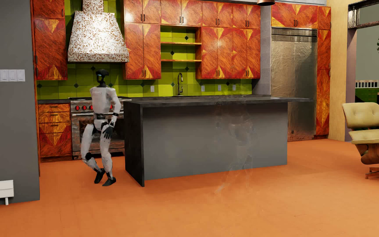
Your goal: Move towards dark orange armchair
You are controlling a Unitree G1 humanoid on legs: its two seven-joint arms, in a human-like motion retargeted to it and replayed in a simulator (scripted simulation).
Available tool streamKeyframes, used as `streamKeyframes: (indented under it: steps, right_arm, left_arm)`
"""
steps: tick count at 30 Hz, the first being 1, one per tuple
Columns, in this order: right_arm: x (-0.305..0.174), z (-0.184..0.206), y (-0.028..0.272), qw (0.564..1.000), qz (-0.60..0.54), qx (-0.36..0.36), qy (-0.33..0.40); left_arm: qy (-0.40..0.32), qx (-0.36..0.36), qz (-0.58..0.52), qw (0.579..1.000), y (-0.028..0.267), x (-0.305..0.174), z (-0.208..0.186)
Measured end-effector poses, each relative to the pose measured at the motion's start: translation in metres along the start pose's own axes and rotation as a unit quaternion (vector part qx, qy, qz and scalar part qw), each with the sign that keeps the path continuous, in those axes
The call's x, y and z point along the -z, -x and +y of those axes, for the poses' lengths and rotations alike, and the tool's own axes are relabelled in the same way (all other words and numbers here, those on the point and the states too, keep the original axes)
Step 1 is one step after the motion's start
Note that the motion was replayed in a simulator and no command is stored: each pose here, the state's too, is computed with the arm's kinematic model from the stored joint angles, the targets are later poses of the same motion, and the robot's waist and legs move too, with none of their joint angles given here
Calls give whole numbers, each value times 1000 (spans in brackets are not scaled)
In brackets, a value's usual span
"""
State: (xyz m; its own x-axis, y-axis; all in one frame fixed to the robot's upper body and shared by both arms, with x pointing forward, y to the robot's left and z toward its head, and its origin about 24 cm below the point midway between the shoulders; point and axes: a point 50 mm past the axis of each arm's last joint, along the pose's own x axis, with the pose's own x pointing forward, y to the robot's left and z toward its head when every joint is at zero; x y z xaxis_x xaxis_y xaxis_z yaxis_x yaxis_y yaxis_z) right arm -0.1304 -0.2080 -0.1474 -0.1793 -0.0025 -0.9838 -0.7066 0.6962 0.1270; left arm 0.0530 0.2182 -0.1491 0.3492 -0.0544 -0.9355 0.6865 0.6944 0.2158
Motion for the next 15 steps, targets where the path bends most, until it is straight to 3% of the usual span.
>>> streamKeyframes:
  steps: [3, 6, 10, 12, 13, 15]
  right_arm:
    - [-16, -20, -1, 999, -29, 30, -28]
    - [-27, -60, 4, 990, -61, 91, -88]
    - [-23, -94, 11, 982, -60, 139, -112]
    - [-26, -104, 12, 981, -59, 149, -105]
    - [-30, -111, 15, 980, -70, 156, -103]
    - [-41, -121, 17, 976, -89, 168, -103]
  left_arm:
    - [40, -55, -82, 994, 0, -41, 31]
    - [46, -45, -92, 994, 1, -45, 23]
    - [-2, 64, 56, 996, 13, 35, -48]
    - [-78, 134, 121, 980, 29, 72, -79]
    - [-114, 152, 129, 973, 33, 78, -81]
    - [-89, 131, 128, 979, 34, 79, -71]
